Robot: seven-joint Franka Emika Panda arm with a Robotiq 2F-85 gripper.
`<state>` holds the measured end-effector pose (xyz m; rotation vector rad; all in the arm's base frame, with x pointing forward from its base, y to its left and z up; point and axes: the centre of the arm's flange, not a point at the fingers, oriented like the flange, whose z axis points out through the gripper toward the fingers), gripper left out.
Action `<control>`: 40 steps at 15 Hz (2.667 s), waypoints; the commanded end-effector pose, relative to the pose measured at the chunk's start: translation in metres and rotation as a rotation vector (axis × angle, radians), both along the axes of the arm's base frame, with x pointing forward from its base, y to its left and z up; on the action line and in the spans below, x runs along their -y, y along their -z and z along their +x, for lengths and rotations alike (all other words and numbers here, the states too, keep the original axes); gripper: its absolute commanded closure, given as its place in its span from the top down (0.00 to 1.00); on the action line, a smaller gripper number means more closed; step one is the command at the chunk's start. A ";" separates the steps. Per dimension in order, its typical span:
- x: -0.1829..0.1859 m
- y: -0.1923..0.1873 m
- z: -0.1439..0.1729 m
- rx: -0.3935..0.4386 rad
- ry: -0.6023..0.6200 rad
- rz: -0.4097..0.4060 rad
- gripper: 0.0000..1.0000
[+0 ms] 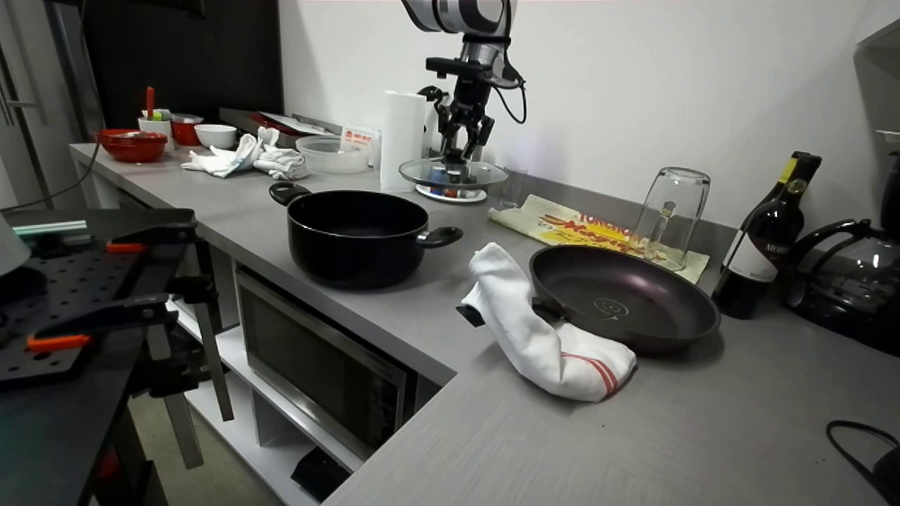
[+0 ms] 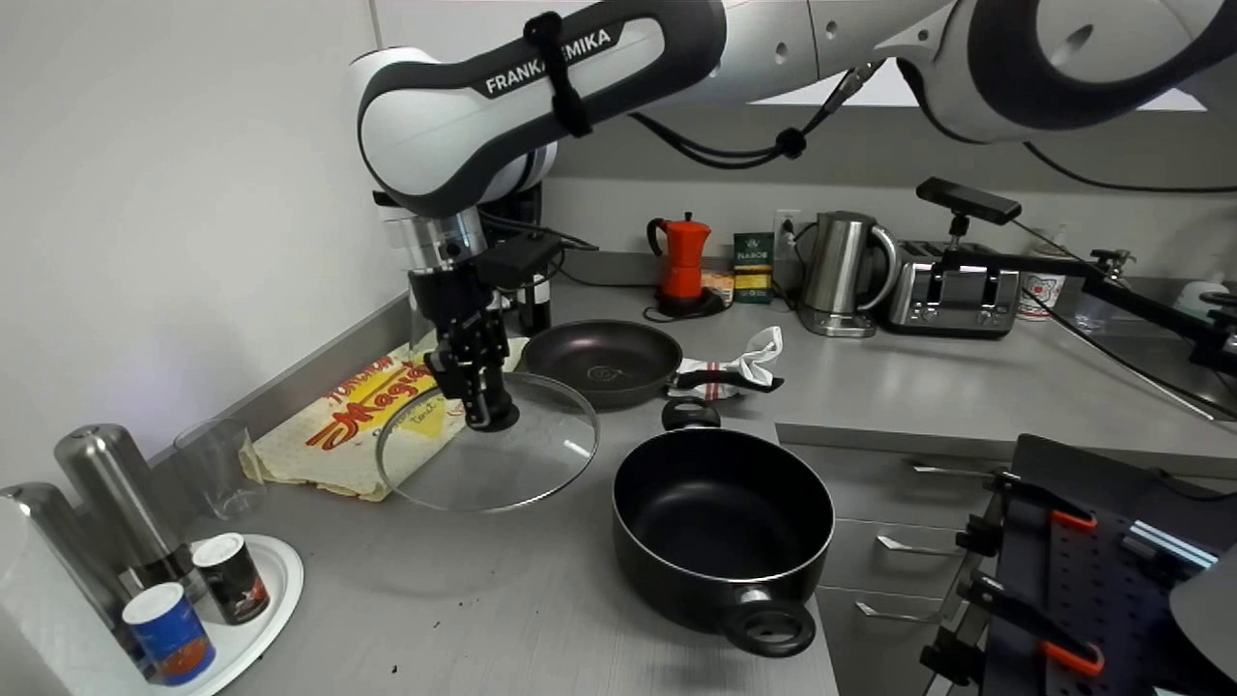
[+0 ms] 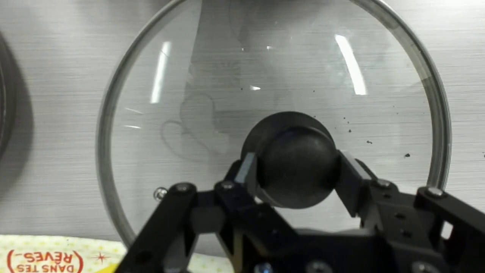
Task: Take the lid off the pot
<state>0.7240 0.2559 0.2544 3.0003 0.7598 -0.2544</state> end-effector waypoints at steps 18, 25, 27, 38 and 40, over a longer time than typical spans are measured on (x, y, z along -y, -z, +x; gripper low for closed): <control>-0.023 0.118 0.051 -0.088 -0.062 0.007 0.26; -0.028 0.125 0.047 -0.091 -0.059 0.015 0.26; -0.028 0.128 0.046 -0.093 -0.057 0.018 0.26; -0.024 0.134 0.041 -0.101 -0.051 0.020 0.26; -0.023 0.135 0.041 -0.104 -0.050 0.021 0.26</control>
